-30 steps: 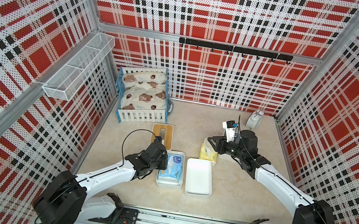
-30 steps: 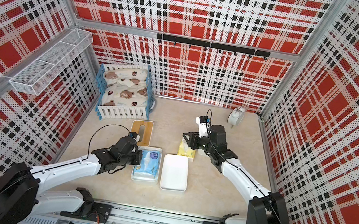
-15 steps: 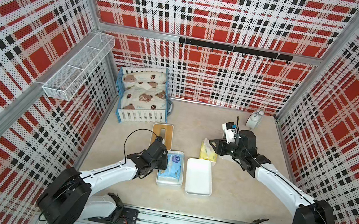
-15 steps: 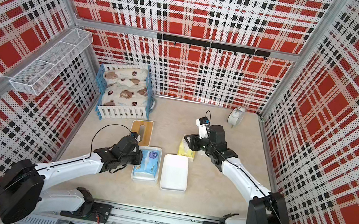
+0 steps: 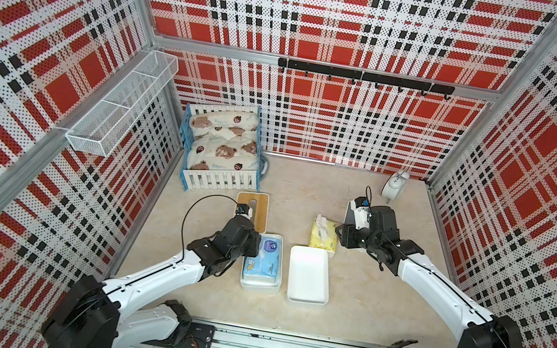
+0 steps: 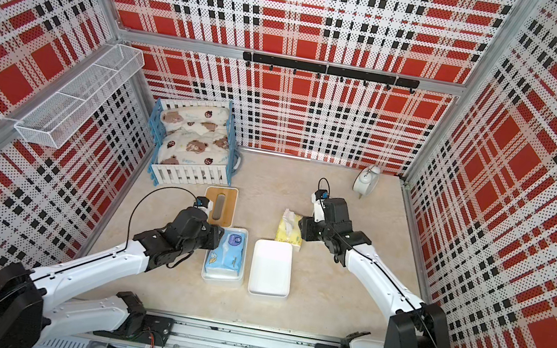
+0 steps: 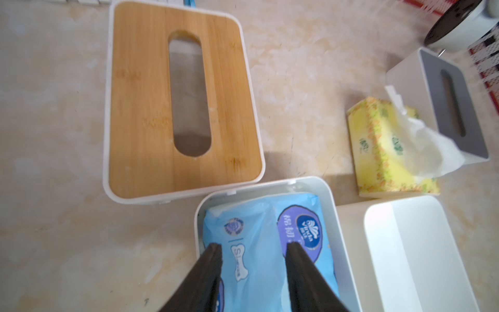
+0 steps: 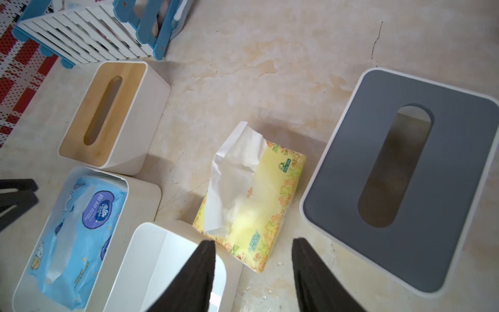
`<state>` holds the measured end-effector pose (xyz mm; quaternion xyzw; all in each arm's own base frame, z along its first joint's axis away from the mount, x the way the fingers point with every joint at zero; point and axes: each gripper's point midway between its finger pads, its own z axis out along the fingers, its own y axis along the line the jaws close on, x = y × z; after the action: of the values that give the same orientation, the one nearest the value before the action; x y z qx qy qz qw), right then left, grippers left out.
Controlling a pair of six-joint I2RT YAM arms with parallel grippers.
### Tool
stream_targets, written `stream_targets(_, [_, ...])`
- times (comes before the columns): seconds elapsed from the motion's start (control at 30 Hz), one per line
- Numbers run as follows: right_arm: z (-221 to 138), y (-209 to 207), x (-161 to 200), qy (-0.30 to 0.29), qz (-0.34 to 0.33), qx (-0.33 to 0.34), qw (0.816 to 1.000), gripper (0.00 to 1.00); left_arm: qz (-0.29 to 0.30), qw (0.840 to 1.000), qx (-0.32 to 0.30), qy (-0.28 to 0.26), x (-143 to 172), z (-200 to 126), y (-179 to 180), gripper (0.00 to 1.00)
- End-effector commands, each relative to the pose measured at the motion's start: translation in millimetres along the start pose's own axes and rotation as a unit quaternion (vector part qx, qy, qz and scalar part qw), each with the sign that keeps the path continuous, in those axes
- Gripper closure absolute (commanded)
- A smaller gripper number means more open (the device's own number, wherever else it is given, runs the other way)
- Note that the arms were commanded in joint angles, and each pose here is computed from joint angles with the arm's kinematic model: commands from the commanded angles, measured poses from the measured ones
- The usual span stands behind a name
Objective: Put the tissue paper into the tissue box
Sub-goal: Pick up the paper towel from the center of the board.
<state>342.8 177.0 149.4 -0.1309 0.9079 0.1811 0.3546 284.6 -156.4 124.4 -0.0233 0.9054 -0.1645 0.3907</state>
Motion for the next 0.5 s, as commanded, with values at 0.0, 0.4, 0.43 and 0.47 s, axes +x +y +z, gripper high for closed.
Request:
stream_targets(0.0, [16,-6,22,0.039,0.006,0.007,0.999,0.47,0.000,0.998,0.021,-0.065,-32,-19,-12,0.56])
stream_targets(0.4, [65,-10,52,0.112,0.012,-0.008,0.994,0.55,-0.008,0.995,0.025,-0.094,-32,-35,-2,0.60])
stream_targets(0.43, [67,-10,52,0.115,0.013,-0.010,0.993,0.55,-0.009,0.995,0.024,-0.093,-31,-34,-1,0.60])
stream_targets(0.47, [71,-8,52,0.117,0.014,-0.015,0.993,0.55,-0.010,0.996,0.023,-0.091,-29,-33,0,0.60])
